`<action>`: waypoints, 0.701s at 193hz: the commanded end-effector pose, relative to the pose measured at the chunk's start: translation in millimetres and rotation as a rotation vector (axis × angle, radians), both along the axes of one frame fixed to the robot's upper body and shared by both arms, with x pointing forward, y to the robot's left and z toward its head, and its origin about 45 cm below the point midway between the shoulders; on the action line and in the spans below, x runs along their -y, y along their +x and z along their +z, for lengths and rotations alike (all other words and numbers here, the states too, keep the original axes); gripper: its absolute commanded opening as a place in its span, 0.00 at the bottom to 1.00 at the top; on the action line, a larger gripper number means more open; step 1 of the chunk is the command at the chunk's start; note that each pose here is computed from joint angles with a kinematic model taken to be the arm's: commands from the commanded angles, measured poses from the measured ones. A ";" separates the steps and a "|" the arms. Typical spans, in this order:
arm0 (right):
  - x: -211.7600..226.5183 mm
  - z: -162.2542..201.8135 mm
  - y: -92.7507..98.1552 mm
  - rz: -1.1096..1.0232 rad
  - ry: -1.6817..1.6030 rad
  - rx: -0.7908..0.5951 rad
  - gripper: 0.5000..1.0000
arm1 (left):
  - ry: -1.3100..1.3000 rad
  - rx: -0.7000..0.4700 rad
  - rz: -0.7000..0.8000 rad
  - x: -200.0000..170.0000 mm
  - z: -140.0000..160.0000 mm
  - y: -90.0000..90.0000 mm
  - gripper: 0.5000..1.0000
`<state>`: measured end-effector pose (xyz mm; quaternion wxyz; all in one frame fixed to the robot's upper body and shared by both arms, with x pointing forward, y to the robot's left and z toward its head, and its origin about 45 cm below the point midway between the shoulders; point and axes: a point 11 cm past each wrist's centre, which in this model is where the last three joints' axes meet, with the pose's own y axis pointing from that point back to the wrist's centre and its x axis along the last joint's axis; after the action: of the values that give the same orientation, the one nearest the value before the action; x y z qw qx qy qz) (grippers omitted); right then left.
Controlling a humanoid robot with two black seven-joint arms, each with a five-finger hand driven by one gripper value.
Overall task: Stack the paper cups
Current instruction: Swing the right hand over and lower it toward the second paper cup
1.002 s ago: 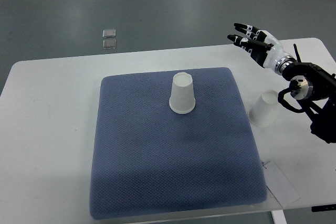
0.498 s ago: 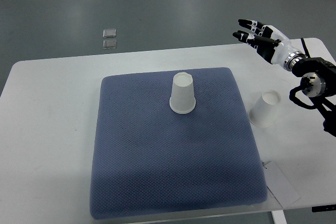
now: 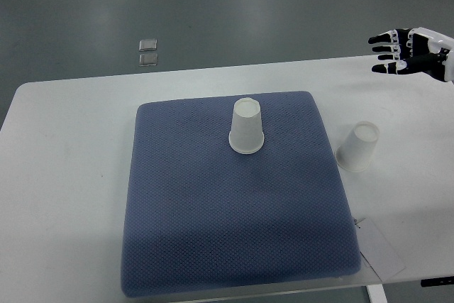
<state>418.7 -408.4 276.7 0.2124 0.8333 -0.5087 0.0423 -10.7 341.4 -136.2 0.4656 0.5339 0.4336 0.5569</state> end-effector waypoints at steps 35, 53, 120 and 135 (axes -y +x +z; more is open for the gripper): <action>-2.1 9.9 -21.0 0.185 -0.282 0.043 0.79 | 0.000 0.000 0.000 0.0 0.0 -0.1 1.00; -11.3 4.3 -25.8 0.240 -0.358 0.056 0.79 | 0.000 0.000 0.000 0.0 0.0 -0.1 1.00; -25.4 -35.3 -40.2 0.313 -0.576 0.097 0.78 | 0.000 0.000 0.000 0.0 0.0 -0.1 1.00; -32.1 -40.3 -39.1 0.318 -0.578 0.108 0.78 | 0.000 0.000 0.000 0.0 0.0 -0.1 1.00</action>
<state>379.4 -382.8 243.4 0.4032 0.8057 -0.3512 0.2547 -10.7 341.4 -136.2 0.4657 0.5338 0.4335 0.5570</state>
